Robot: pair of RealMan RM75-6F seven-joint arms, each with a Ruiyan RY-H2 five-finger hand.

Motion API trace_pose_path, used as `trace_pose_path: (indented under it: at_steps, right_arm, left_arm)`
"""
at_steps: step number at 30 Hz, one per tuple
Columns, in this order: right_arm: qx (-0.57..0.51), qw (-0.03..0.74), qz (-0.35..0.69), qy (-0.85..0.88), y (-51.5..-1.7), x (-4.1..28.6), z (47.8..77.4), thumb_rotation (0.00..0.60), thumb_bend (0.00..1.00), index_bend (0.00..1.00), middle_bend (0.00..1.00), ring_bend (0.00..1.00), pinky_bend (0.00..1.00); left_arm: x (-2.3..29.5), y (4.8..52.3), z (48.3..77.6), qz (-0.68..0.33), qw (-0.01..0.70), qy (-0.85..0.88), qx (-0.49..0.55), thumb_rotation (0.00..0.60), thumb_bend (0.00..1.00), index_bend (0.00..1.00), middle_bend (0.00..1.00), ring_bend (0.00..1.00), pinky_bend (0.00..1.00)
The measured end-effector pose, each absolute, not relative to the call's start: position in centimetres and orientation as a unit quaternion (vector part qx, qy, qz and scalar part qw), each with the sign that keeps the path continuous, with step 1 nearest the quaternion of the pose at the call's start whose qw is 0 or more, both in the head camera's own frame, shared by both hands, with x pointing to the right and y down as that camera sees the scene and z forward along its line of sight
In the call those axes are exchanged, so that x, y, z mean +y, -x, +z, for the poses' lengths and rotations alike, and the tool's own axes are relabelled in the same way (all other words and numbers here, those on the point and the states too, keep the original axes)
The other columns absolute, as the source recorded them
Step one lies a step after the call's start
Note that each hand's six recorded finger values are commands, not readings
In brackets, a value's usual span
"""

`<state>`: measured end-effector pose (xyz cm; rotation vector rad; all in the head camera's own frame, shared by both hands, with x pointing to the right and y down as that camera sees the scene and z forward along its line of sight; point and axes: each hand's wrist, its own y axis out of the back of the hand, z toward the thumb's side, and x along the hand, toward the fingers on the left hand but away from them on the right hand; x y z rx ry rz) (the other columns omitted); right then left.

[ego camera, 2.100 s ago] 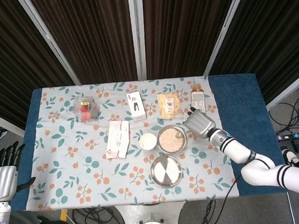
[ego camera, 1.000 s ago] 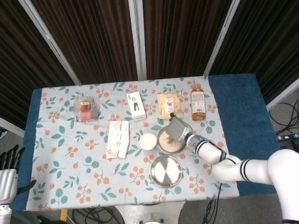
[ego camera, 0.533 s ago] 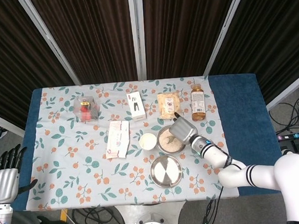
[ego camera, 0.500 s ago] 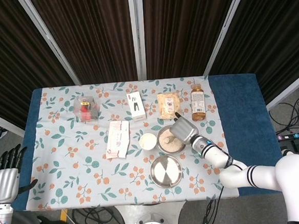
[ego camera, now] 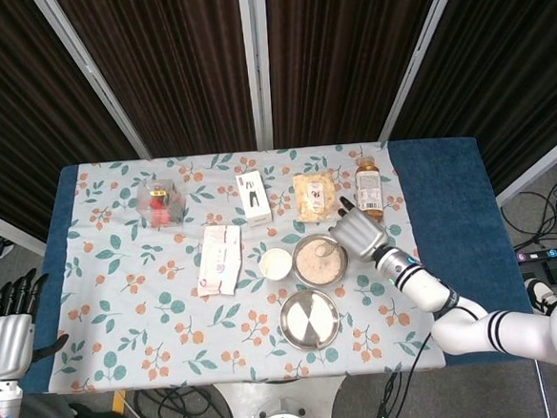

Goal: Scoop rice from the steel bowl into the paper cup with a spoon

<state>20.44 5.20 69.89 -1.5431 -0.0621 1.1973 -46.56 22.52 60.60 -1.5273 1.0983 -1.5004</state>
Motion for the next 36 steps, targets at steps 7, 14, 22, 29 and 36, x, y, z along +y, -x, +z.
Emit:
trace_pose_path:
  at_steps: [7, 14, 22, 29, 36]
  right_arm:
    - [-0.052, 0.566, 0.482, 0.667, -18.5, 4.6, 68.1, 0.6, 0.38, 0.62, 0.61, 0.29, 0.11]
    - [-0.047, 0.579, 0.45, 0.678, -15.0, 4.3, 67.1, 0.6, 0.38, 0.62, 0.61, 0.3, 0.11]
    - [0.017, 0.618, 0.423, 0.662, -11.5, 5.0, 67.7, 0.6, 0.38, 0.62, 0.61, 0.3, 0.1]
    - [0.079, 0.691, 0.397, 0.598, -9.3, 5.1, 67.5, 0.6, 0.38, 0.62, 0.61, 0.29, 0.06]
    - [0.149, 0.786, 0.352, 0.486, -7.5, 5.0, 66.9, 0.6, 0.38, 0.62, 0.6, 0.28, 0.02]
  left_arm:
    - [22.2, 46.4, 60.5, -0.581, 0.362, 0.593, 0.424, 0.6, 0.05, 0.07, 0.07, 0.0, 0.06]
    - [22.2, 46.3, 60.5, -0.583, 0.358, 0.593, 0.424, 0.6, 0.05, 0.07, 0.07, 0.0, 0.06]
    - [22.5, 46.5, 60.7, -0.585, 0.353, 0.592, 0.426, 0.6, 0.05, 0.07, 0.07, 0.0, 0.06]
    - [22.7, 46.6, 60.9, -0.584, 0.351, 0.593, 0.43, 0.6, 0.05, 0.07, 0.07, 0.0, 0.06]
    - [22.9, 46.8, 61.0, -0.583, 0.348, 0.592, 0.434, 0.6, 0.05, 0.07, 0.07, 0.0, 0.06]
